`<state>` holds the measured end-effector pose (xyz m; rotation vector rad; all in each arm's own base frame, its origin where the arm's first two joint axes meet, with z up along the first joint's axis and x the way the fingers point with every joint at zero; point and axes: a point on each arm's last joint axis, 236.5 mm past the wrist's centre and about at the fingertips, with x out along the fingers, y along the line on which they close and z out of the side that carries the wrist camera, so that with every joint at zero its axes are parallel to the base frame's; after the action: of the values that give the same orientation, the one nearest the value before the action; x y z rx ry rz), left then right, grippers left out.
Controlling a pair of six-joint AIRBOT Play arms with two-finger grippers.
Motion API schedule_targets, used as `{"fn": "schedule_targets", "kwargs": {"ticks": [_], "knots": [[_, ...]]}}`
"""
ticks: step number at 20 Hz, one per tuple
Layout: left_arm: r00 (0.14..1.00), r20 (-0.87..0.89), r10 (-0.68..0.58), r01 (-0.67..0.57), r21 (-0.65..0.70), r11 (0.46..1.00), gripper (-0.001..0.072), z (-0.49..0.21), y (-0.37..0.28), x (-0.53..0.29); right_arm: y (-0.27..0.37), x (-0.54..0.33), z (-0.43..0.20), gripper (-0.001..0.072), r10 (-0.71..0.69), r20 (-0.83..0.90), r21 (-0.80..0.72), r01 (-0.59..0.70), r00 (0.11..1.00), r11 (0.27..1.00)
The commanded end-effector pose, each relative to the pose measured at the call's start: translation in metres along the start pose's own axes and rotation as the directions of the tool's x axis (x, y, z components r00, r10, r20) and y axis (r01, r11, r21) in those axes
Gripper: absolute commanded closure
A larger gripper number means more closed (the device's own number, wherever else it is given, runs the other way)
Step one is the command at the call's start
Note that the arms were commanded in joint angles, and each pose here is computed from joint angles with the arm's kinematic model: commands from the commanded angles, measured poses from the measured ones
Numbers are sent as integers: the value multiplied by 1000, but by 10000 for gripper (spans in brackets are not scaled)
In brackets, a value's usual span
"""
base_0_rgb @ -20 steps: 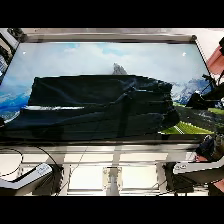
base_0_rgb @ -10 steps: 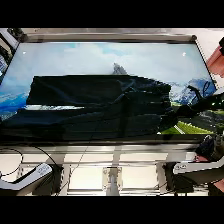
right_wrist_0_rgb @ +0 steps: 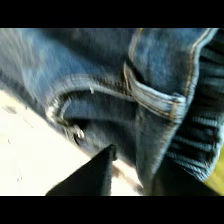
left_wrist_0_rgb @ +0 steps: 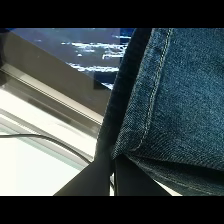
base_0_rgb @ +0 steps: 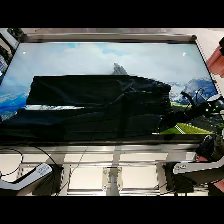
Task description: Fold the clothes and pants, and hang the long-sleeved shirts on hangers.
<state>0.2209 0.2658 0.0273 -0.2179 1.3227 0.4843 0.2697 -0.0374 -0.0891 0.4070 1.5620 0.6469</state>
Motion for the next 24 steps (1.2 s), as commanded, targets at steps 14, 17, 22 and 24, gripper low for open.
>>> {"fn": "schedule_targets", "kwargs": {"ticks": [14, 17, 22, 24], "knots": [[984, 128, -125, 132, -46, 990, 686, 32, -26, -15, 1, -179, 4, 700, -86, 399, 110, 45, 913, 993], [959, 209, -190, 203, -43, 978, 685, 55, -40, -35, 6, -214, 4, 700, -53, 560, 116, -14, 827, 993], [945, 260, -197, 212, -30, 977, 685, 64, -43, -59, 4, -218, 0, 699, -80, 566, 151, -9, 821, 988], [946, 255, -201, 210, -8, 978, 685, 61, -45, -62, -17, -211, -16, 700, -165, 498, 266, 31, 851, 963]]}}
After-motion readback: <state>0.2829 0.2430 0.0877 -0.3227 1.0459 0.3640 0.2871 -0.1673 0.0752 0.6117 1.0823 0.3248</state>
